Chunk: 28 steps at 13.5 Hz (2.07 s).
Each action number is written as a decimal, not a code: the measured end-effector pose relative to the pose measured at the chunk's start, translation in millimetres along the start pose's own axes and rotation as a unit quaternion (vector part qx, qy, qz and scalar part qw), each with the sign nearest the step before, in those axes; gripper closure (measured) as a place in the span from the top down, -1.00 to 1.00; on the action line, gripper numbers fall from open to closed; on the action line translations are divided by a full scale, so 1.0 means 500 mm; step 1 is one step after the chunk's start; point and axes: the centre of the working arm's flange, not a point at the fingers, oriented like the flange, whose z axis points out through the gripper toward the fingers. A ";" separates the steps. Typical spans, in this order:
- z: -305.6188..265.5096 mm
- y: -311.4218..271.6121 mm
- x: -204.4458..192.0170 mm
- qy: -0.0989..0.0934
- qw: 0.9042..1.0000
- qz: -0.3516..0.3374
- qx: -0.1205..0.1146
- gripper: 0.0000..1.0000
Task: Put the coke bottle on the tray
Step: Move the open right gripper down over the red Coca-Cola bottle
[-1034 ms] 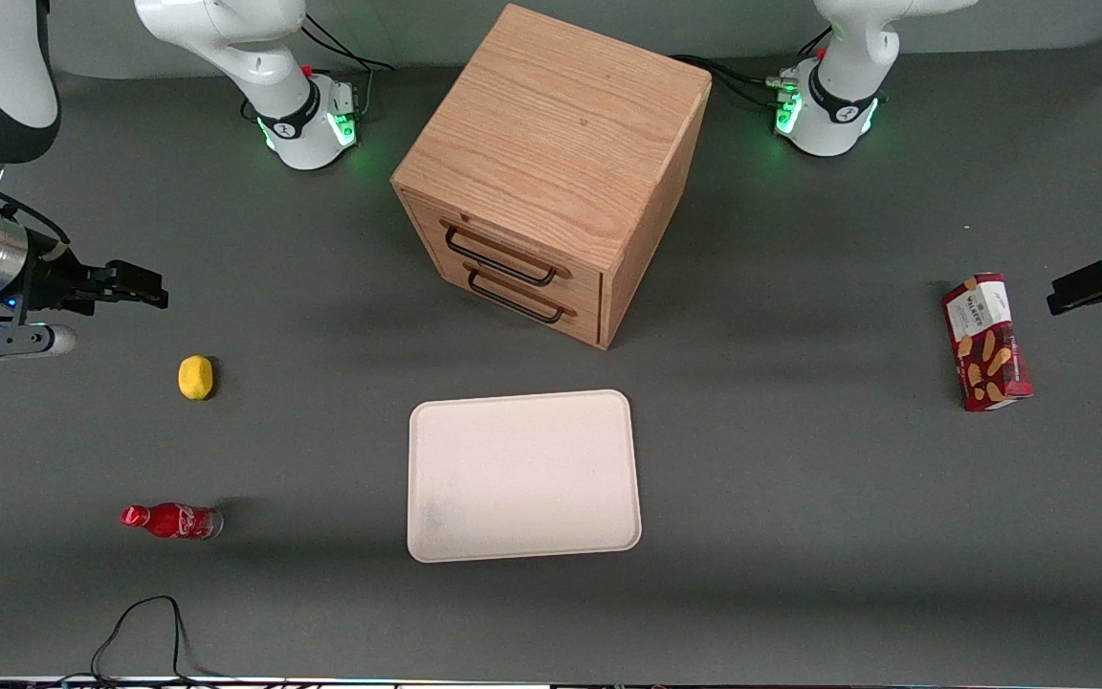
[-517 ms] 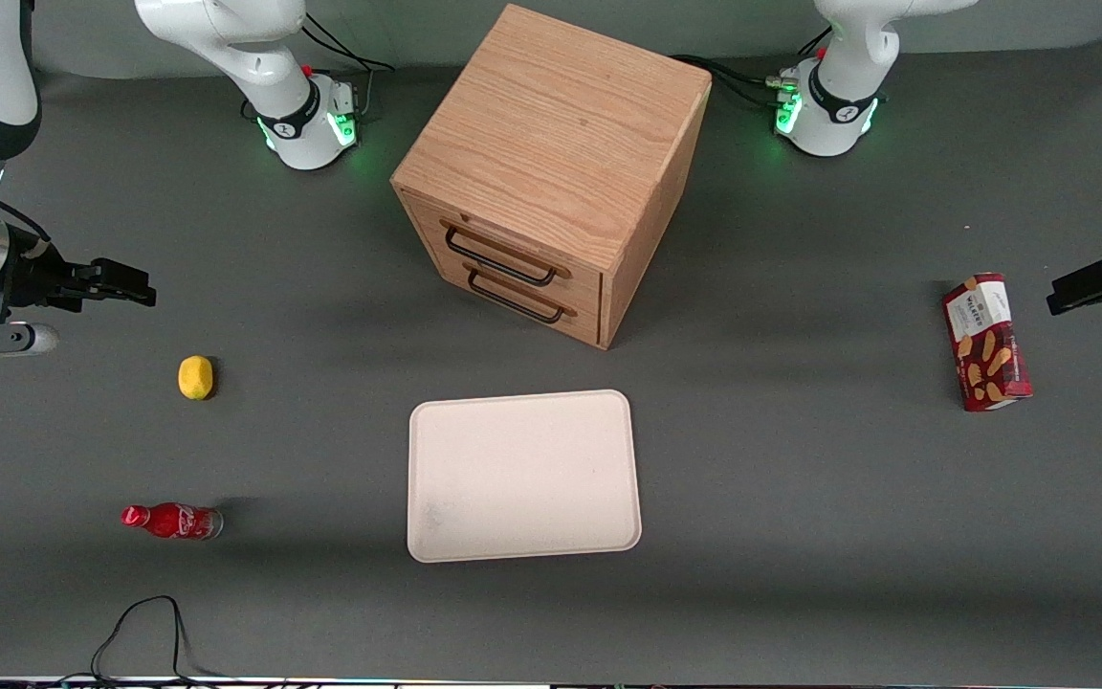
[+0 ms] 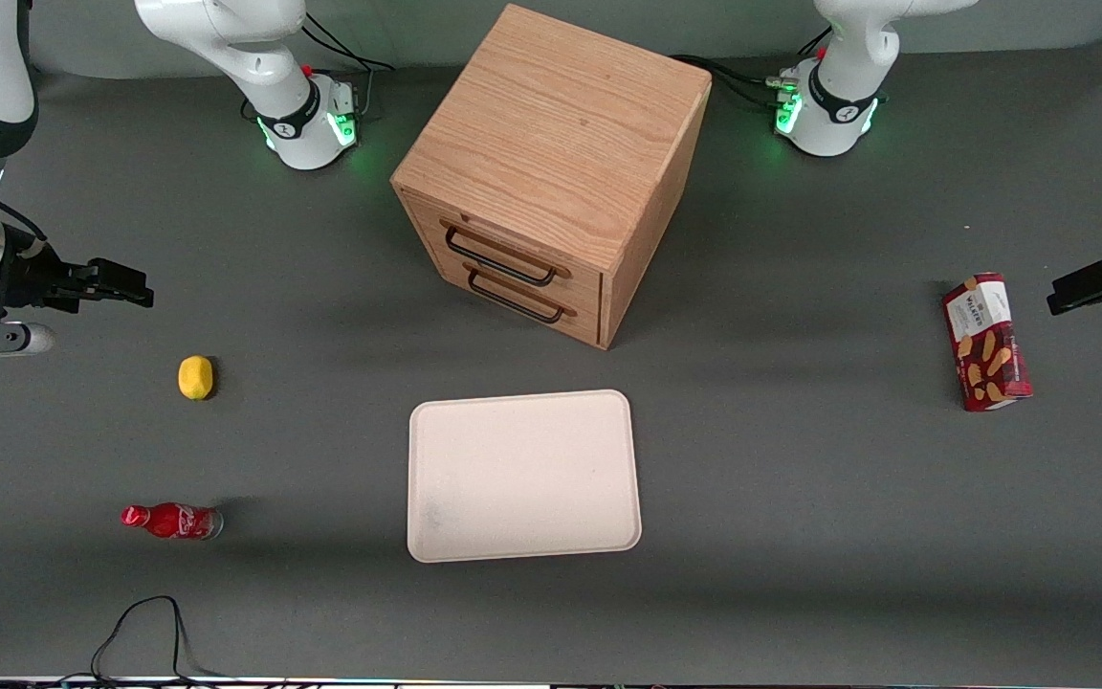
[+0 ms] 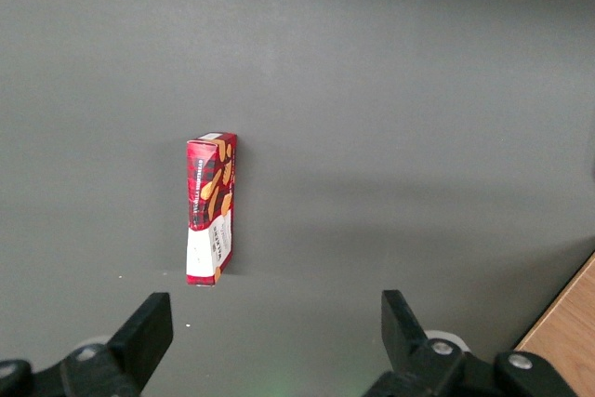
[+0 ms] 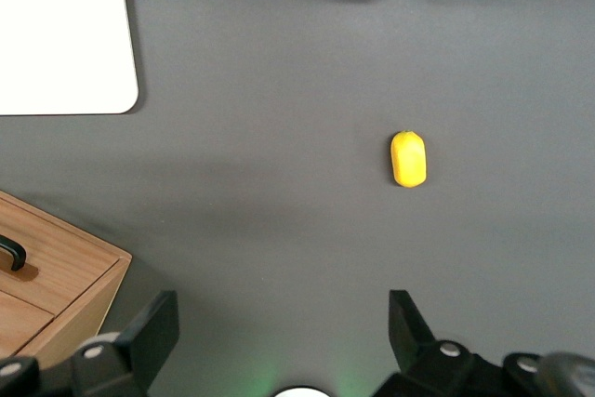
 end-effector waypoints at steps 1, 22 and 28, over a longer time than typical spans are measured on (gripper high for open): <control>0.001 0.000 0.001 0.000 1.000 0.000 0.000 1.00; 0.240 0.230 0.380 0.043 0.999 -0.006 -0.014 0.99; 0.339 0.184 0.432 0.044 0.998 -0.027 -0.028 0.98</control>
